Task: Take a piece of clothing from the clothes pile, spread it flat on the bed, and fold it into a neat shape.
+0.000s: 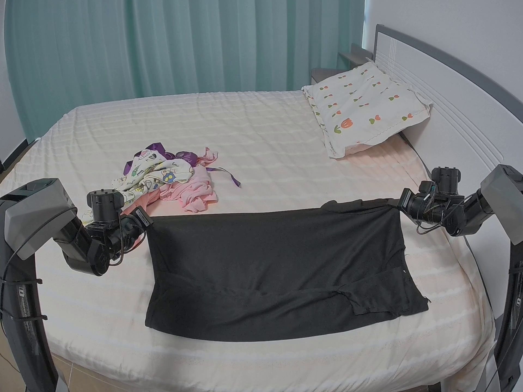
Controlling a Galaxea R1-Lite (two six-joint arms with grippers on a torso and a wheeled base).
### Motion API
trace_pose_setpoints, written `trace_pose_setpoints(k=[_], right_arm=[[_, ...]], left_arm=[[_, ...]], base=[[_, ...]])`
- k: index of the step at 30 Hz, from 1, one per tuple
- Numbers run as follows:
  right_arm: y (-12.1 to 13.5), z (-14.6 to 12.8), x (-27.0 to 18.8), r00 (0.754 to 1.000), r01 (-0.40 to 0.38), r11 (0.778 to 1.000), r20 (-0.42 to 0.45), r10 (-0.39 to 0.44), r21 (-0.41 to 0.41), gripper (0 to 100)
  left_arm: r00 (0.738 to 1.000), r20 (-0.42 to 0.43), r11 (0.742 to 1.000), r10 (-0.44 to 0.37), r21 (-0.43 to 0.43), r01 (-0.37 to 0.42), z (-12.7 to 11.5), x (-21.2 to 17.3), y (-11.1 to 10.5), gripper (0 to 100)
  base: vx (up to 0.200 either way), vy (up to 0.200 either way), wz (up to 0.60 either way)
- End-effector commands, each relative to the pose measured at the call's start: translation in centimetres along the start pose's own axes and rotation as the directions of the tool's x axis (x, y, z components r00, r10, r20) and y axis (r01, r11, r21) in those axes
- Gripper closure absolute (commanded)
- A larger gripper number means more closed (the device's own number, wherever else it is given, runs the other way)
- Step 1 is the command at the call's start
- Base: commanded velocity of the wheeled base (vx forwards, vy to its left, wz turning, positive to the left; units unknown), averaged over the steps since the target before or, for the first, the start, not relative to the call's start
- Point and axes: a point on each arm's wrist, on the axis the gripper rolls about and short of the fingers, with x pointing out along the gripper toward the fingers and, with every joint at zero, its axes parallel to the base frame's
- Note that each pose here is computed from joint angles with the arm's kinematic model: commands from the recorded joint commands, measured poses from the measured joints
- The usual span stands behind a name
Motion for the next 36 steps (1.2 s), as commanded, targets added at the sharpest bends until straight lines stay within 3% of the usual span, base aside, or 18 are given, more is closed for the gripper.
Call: trace_pose_setpoints(k=[1,11,19,34,35,36], right_arm=[[0.0,0.0,-1.5,1.0,0.005,1.0,0.003,-0.005,-0.015,100],[-1.4,-2.6,-4.7,0.997,0.029,0.993,-0.068,-0.037,-0.115,100],[-2.5,-5.4,-6.7,0.99,0.053,0.987,-0.118,-0.071,-0.15,100],[-3.8,-8.8,-7.7,0.977,0.074,0.985,-0.189,-0.103,-0.156,100],[-3.9,-9.0,-7.7,0.976,0.077,0.985,-0.192,-0.106,-0.156,100],[-3.8,-9.1,-7.8,0.975,0.077,0.985,-0.197,-0.107,-0.154,0]], left_arm=[[1.0,-0.005,1.0,0.003,0.0,-0.003,0.1,-1.1,0.0,100],[0.999,-0.036,1.0,0.025,0.004,-0.025,-0.5,-2.5,0.6,100],[0.99,-0.116,0.997,0.075,0.039,-0.071,-2.5,-4.0,1.9,100],[0.969,-0.223,0.994,0.111,0.042,-0.104,-4.7,-5.4,3.4,100],[0.967,-0.23,0.994,0.109,0.041,-0.102,-4.8,-5.5,3.4,0],[0.964,-0.242,0.994,0.107,0.041,-0.101,-5.0,-5.6,3.5,0]], base=[[0.0,0.0,0.0],[0.0,0.0,0.0],[0.0,0.0,0.0],[0.0,0.0,0.0],[0.0,0.0,0.0],[0.0,0.0,0.0]])
